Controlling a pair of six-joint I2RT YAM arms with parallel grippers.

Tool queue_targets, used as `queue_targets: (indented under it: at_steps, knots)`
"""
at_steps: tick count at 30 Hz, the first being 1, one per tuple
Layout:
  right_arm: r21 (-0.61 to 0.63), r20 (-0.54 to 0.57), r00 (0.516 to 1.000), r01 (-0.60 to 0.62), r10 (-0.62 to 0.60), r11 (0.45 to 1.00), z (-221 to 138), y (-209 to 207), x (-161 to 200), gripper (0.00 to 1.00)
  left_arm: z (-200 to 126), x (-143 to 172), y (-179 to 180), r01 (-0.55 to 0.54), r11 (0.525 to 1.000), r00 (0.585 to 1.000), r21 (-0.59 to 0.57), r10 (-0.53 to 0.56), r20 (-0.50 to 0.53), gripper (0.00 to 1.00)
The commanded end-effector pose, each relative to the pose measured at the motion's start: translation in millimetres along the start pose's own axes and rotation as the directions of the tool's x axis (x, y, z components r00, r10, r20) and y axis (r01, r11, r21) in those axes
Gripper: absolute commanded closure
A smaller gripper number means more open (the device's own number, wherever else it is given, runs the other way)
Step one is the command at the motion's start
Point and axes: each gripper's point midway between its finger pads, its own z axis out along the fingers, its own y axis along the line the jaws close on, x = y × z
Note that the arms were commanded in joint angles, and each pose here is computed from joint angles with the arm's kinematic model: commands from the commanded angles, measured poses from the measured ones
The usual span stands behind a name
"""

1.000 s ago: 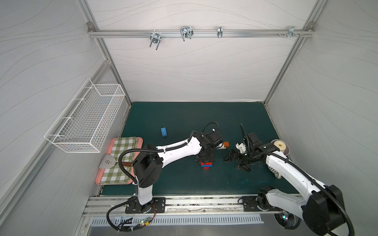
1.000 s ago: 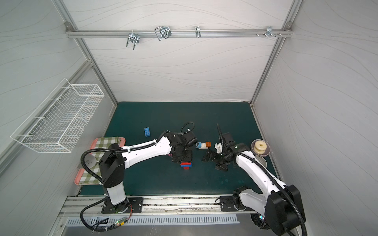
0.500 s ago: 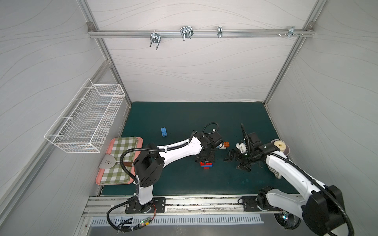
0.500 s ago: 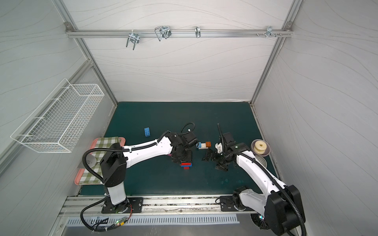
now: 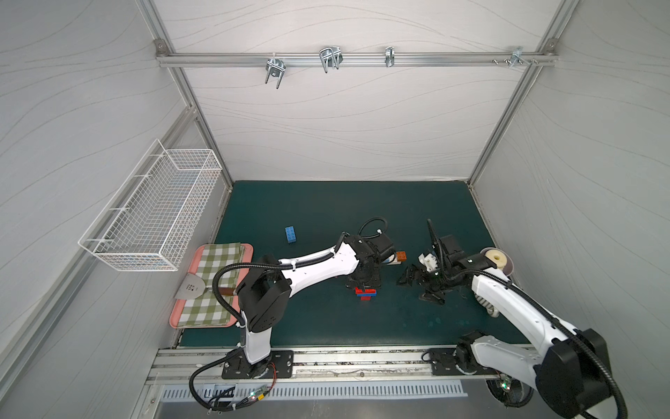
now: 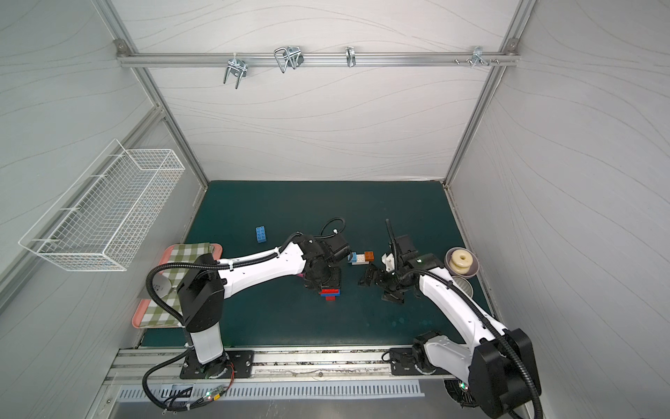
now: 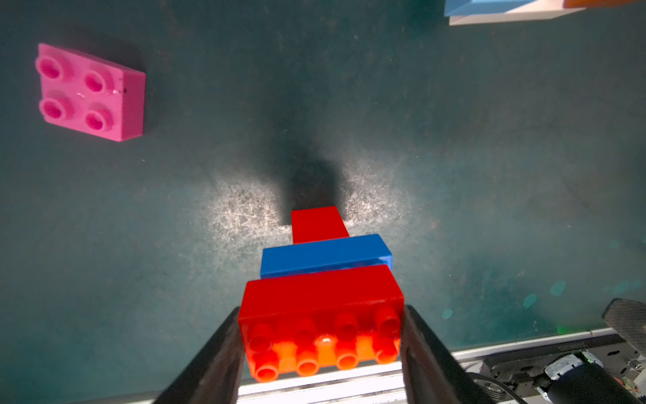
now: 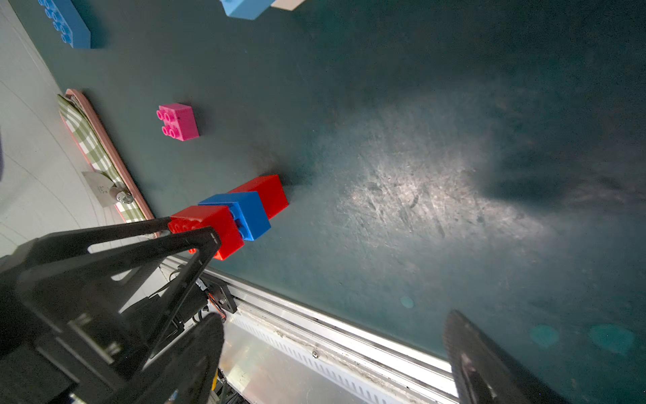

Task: Assemble a carrot with lego
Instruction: Assemble the lego brick with the lego brick.

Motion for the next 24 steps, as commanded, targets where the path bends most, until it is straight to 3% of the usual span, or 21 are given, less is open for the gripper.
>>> queue_targets:
  at_steps: [1,24]
  knots:
    - [-0.007,-0.002,1.000,0.005,-0.005,1.000,-1.2,-1.7,2.8,0.01,-13.0,-4.8,-4.2,0.015,1.000,0.999,0.020,-0.016,0.033,0.67]
    - [-0.002,-0.005,1.000,0.002,-0.002,1.000,-1.0,-2.8,2.4,0.01,-9.9,-2.8,-8.0,0.025,0.999,0.999,0.036,-0.026,0.019,0.68]
